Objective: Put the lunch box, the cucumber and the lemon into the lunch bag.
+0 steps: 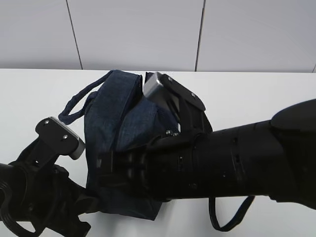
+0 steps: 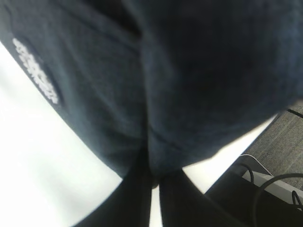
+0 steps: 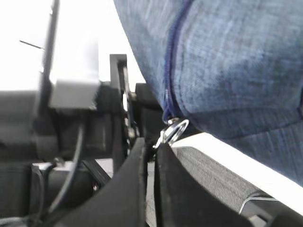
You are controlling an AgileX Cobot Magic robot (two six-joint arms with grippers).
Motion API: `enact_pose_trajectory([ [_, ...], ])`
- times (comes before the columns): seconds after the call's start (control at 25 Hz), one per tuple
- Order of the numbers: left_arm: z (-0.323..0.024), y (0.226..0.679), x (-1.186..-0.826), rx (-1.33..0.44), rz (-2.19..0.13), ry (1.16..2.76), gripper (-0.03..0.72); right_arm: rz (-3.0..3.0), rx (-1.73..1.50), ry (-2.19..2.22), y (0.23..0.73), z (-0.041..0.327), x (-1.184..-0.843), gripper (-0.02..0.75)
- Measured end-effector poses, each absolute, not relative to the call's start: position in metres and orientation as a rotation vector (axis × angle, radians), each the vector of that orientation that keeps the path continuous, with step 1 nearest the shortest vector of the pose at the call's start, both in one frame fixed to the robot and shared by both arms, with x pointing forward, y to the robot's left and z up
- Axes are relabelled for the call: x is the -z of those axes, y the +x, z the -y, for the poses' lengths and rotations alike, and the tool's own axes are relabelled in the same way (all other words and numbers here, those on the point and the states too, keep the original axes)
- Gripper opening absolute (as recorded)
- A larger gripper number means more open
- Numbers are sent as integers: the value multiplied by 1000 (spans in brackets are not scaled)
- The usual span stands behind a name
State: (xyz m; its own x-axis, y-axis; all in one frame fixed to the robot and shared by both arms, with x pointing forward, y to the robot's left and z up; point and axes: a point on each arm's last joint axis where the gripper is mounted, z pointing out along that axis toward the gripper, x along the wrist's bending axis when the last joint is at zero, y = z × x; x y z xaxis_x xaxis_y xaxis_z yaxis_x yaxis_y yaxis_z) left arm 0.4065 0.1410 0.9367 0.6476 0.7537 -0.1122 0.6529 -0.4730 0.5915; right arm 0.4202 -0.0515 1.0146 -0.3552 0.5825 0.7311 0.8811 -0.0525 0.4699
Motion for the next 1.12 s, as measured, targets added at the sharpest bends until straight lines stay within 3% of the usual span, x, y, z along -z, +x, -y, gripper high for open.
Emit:
enact_pose_trajectory([
  [1.12,-148,401,-928,-211,-1147,2256,-13,1923,1529,-1642,439,48,-1040,1],
])
